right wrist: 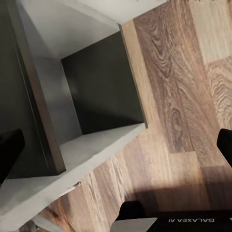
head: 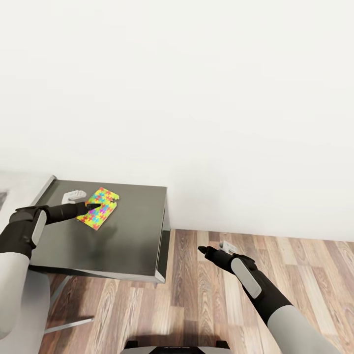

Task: Put all the toys in the child's room - the three board games (two on the bed and one on the table), the two jigsaw puzzles on the table, and the tennis ball on the table - inside the toy box on the table in the child's room.

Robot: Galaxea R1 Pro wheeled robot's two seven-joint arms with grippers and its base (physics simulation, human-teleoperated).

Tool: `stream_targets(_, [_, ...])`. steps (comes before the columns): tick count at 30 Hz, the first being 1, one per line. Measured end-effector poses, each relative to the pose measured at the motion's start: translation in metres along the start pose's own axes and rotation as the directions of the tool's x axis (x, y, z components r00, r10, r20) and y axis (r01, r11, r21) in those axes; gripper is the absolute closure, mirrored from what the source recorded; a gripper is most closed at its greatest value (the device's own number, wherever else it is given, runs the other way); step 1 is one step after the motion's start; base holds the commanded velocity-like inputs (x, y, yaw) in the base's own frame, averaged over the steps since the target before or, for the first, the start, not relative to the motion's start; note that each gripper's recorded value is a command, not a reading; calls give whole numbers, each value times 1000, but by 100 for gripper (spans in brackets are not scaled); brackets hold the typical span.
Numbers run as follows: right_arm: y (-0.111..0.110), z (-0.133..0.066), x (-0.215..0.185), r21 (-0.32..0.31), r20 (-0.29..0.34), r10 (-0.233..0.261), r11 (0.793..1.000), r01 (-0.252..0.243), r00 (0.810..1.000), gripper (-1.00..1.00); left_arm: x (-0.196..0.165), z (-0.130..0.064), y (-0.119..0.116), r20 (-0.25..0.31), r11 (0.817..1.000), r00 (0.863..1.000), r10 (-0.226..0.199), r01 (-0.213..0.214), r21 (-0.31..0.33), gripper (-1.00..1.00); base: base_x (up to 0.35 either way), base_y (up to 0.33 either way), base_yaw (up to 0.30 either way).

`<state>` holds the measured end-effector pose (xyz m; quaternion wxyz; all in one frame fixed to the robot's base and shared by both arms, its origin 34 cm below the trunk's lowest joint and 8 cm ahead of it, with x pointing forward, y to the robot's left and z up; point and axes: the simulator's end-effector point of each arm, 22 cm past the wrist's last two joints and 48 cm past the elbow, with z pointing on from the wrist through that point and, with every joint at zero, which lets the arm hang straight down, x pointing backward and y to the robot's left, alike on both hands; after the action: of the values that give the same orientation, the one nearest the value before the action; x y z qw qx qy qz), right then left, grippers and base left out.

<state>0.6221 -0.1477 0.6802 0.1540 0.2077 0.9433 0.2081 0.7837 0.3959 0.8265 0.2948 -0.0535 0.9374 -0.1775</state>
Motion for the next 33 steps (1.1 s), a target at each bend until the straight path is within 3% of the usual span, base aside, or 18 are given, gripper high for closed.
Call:
stream_targets(7, [0,0,0,0,0,-1,1000,1,1000,-100,0,0,1,-1,1000,1000,-1,1,-2,-100,178,0,0])
stream_targets(19, [0,0,0,0,-1,-2,1000,2,1000,-100,-13,-6,0,26,1000,999,21,-21,-8,-100,16,0,0])
stream_targets(33, [0,0,0,-1,-1,-2,1000,2,1000,-100,-24,-16,14,66,999,998,-6,9,-36,-100,0,0,0])
